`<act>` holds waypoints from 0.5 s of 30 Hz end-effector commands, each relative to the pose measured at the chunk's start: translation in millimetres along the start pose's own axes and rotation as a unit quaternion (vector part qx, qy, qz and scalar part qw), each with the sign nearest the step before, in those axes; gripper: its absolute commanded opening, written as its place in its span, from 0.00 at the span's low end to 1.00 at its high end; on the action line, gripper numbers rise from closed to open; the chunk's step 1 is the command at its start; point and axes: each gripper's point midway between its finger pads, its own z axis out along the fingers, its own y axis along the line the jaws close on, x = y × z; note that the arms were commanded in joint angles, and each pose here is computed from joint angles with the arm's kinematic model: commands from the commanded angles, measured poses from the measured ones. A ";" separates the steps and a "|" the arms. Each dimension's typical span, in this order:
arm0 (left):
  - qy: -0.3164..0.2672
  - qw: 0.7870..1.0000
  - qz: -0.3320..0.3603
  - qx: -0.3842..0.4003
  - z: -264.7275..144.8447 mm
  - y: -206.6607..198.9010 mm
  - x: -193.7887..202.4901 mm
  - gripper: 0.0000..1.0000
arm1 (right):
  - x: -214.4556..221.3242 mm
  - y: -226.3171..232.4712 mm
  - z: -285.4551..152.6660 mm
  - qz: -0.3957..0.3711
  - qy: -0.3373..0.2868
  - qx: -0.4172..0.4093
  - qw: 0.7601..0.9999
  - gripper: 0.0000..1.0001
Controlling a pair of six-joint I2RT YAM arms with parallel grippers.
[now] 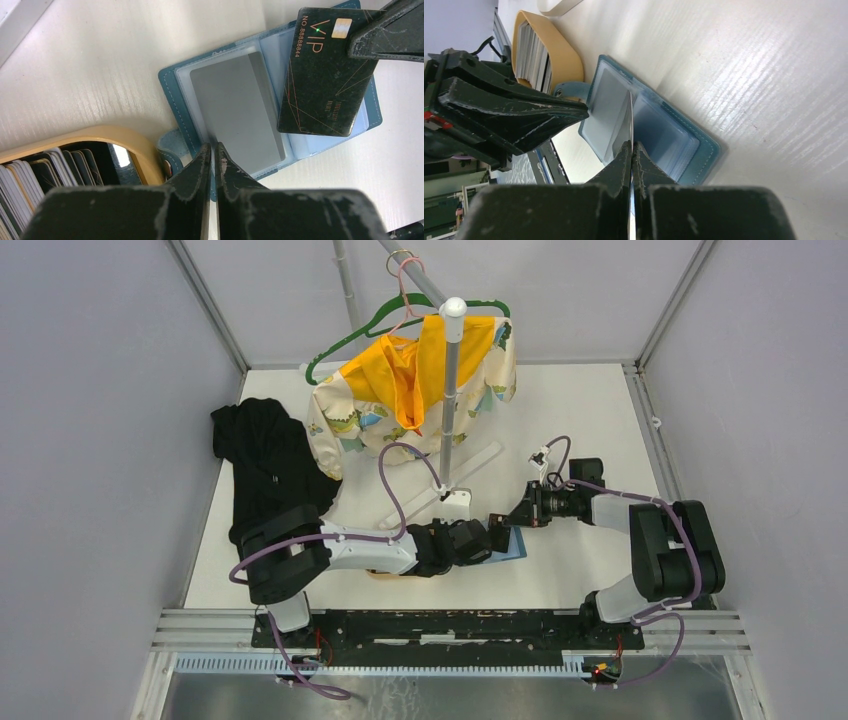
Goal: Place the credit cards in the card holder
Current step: Insert the credit card into the storage box.
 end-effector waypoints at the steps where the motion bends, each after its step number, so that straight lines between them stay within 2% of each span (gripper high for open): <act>1: -0.013 1.000 -0.014 -0.018 3.4 5.4 -2.9 0.11 | 0.2 -13.7 1.2 -0.003 -0.006 0.032 0.999 0.00; 15: -0.006 1.000 -0.007 -0.025 6.8 8.8 2.9 0.09 | 13.2 -12.4 11.6 -0.018 0.025 0.035 0.999 0.00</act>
